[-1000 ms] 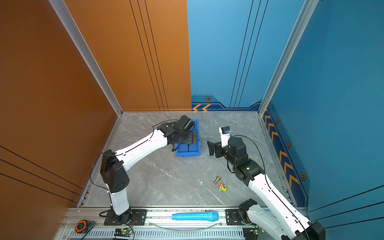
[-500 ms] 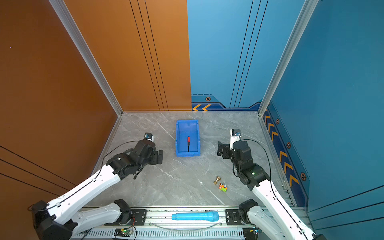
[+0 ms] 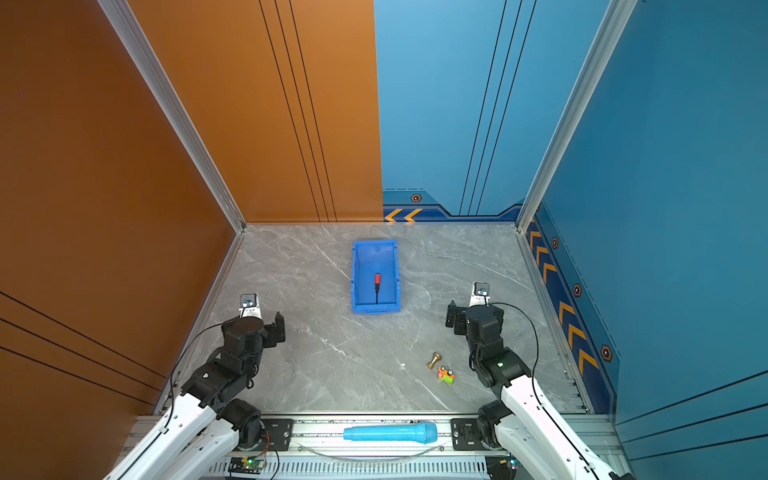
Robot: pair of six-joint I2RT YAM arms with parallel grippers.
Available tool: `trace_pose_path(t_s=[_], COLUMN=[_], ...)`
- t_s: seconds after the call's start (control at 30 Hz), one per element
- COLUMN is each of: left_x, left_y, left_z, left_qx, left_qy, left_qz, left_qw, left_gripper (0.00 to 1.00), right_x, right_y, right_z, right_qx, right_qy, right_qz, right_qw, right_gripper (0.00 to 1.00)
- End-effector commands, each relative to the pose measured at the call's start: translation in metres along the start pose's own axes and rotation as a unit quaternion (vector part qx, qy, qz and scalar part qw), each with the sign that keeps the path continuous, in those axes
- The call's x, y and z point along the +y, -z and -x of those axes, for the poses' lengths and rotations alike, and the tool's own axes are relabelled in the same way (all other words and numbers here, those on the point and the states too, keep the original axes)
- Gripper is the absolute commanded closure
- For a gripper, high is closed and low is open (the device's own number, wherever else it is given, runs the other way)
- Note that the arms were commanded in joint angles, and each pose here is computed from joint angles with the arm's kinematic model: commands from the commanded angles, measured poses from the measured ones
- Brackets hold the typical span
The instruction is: Put the screwdriver in the bin
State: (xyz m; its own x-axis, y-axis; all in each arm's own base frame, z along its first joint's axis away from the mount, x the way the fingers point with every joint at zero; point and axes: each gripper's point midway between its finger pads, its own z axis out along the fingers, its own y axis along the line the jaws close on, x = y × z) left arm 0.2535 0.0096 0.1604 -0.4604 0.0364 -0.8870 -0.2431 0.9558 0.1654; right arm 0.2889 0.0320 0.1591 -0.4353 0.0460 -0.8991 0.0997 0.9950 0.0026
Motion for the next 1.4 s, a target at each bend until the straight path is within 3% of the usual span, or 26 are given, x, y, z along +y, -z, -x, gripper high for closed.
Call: trace_pose_path(t_s=[0.0, 0.33, 0.63, 1.03, 1.37], left_x=[0.010, 0.021, 0.008, -0.004, -0.017], left_y=[-0.013, -0.046, -0.076, -0.102, -0.125], left_z=[0.013, -0.010, -0.012, 0.005, 0.019], left_qx=[-0.037, -0.016, -0.030, -0.053, -0.068], left_qy=[-0.003, 0.007, 0.045, 0.038, 0.026], left_qz=[0.029, 0.058, 0.024, 0.014, 0.000], left_qw=[0.999, 0.998, 0.998, 0.998, 0.997], left_gripper=[0.02, 0.02, 0.02, 0.02, 0.02], right_x=[-0.002, -0.025, -0.029, -0.021, -0.025], right_y=[-0.013, -0.038, -0.052, -0.092, -0.116], right_z=[0.003, -0.017, -0.015, 0.006, -0.005], right_qx=[-0.016, -0.023, -0.055, -0.085, -0.073], right_qy=[0.020, 0.003, 0.013, 0.022, 0.024], right_qz=[-0.001, -0.013, -0.019, -0.013, -0.016], right_qw=[1.000, 1.000, 0.998, 0.996, 0.997], right_gripper=[0.00, 0.00, 0.00, 0.00, 0.00])
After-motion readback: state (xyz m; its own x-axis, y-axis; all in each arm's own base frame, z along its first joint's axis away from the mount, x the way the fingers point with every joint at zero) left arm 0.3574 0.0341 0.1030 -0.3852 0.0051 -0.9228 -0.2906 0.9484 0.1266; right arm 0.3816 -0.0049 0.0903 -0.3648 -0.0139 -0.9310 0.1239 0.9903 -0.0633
